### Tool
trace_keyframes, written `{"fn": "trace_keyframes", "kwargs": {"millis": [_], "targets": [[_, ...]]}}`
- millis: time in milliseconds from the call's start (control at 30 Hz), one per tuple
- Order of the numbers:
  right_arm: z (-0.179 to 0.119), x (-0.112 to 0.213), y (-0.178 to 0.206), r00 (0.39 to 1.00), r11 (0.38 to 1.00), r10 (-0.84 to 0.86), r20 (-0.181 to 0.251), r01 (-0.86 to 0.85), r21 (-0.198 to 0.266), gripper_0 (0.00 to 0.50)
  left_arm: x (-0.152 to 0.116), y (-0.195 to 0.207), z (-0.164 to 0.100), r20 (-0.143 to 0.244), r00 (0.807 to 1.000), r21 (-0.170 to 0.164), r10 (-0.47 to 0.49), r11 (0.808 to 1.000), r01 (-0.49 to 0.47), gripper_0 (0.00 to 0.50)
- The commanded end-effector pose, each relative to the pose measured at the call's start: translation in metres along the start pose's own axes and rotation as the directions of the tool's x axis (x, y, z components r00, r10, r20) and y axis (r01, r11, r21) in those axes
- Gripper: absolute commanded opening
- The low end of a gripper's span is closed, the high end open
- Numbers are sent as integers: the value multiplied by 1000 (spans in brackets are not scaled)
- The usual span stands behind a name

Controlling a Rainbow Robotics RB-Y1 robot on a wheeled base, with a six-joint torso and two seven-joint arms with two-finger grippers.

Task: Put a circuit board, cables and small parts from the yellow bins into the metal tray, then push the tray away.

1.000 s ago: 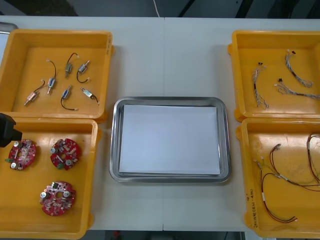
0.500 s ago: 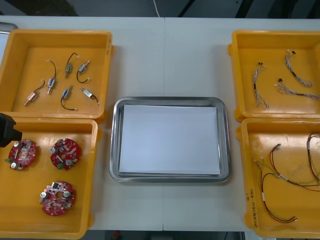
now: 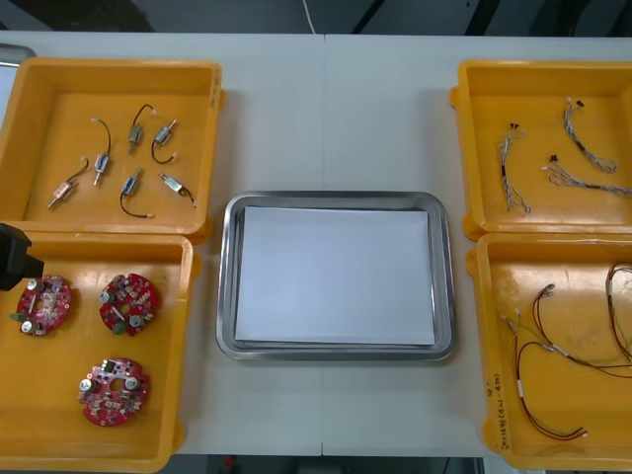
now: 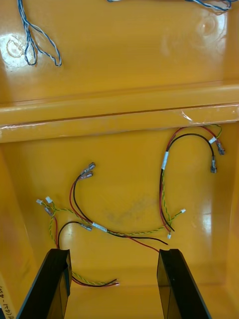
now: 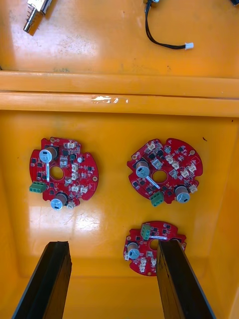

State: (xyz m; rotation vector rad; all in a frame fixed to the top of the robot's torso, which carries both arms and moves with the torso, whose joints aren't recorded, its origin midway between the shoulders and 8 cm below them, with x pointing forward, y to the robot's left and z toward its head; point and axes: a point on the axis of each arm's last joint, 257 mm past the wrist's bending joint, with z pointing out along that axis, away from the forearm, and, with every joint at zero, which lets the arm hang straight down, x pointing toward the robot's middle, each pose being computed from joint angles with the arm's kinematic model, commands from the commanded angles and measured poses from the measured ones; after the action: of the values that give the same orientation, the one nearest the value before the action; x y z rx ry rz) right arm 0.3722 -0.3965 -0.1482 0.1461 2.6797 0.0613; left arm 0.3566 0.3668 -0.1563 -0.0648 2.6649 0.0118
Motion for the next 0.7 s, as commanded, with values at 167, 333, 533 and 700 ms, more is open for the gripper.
{"fn": "trace_keyframes", "kwargs": {"millis": [167, 333, 533, 700], "targets": [[-25, -11, -23, 999, 997, -23, 47, 19, 71, 500, 9, 17, -3, -27, 996, -53, 90, 994, -91, 500], [-21, -9, -22, 999, 998, -15, 46, 12, 64, 500, 9, 19, -4, -32, 994, -59, 100, 993, -102, 500], [-10, 17, -34, 1000, 997, 6, -13, -5, 79, 500, 11, 22, -4, -42, 992, -64, 117, 991, -120, 500], [-3, 25, -42, 1000, 996, 15, -13, -14, 84, 500, 21, 28, -2, -70, 989, -76, 132, 988, -137, 500]]}}
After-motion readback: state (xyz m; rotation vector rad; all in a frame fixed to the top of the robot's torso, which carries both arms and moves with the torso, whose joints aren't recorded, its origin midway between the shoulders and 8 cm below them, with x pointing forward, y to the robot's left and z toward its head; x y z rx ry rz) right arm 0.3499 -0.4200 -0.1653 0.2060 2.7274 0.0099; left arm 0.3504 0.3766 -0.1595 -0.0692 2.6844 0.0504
